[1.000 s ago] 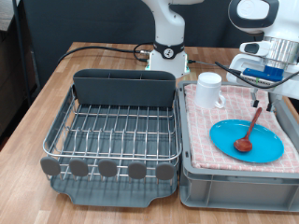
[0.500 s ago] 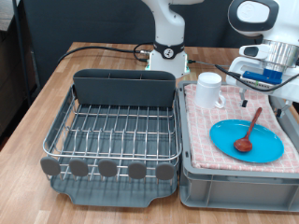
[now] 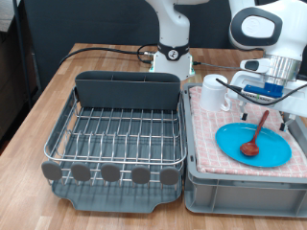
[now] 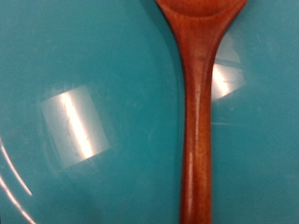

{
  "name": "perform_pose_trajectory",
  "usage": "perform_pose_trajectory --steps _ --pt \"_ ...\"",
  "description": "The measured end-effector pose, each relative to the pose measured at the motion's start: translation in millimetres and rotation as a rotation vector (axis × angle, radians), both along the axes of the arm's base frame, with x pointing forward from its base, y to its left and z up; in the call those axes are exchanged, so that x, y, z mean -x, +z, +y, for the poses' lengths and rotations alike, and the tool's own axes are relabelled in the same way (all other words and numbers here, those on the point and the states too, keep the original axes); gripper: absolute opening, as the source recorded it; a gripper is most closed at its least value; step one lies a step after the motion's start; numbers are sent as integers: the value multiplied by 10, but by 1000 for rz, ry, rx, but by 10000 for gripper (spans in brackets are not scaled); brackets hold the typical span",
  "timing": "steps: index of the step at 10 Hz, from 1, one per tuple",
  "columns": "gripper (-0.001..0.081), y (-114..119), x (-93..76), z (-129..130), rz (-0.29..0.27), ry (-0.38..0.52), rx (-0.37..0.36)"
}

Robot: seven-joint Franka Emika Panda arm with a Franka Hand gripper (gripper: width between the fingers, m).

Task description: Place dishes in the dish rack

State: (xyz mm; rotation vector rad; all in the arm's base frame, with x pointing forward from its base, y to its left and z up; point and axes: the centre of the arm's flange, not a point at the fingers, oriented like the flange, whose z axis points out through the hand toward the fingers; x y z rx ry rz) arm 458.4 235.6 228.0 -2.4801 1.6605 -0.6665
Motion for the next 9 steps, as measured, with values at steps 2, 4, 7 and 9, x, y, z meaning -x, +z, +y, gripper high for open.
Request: perform_pose_trajectory --steps 2,4,7,9 --pt "802 -79 16 -1 12 2 1" --pt "802 -132 13 -2 12 0 1" --pt "529 -168 12 -4 10 1 3" --pt "327 -183 13 -12 9 2 3"
